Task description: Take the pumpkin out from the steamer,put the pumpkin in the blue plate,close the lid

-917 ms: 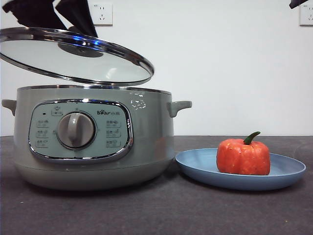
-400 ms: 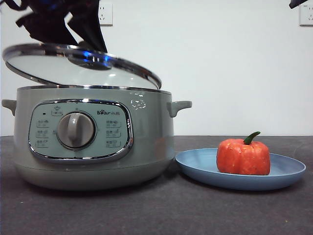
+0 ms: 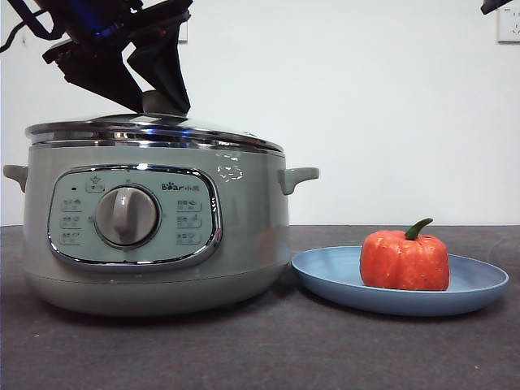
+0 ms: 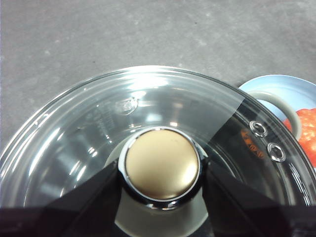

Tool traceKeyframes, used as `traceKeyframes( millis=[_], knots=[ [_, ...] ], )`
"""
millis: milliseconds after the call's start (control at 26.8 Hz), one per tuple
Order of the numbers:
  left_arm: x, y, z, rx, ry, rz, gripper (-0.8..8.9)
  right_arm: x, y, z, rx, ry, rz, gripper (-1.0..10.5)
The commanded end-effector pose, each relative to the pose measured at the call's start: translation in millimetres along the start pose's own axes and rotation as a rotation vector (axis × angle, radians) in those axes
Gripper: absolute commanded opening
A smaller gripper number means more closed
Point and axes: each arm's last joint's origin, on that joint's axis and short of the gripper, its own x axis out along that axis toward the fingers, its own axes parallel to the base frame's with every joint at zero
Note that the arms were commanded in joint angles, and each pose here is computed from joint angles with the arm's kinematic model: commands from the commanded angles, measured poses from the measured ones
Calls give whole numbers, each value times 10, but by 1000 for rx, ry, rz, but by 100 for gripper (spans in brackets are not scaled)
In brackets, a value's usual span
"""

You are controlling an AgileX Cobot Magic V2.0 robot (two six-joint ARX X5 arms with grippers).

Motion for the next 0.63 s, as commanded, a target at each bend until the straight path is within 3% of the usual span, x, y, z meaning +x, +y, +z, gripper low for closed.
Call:
traceKeyframes(
  millis=[37, 373, 447, 559, 633],
  knots=[
    [18, -48, 24, 13, -20, -21, -9, 10, -1, -9, 9, 0, -5, 563],
    [28, -46, -30, 38, 36, -16, 14, 10, -1, -10, 9, 1, -3, 563],
    [28, -45, -44, 39, 50, -16, 125, 10, -1, -10, 9, 1, -3, 563],
    [27, -44, -56, 39, 63, -15, 390, 10, -1, -15, 8, 6, -4, 563],
    [27, -44, -57, 39, 63, -15, 439, 10, -2, -19, 8, 11, -5, 563]
  ],
)
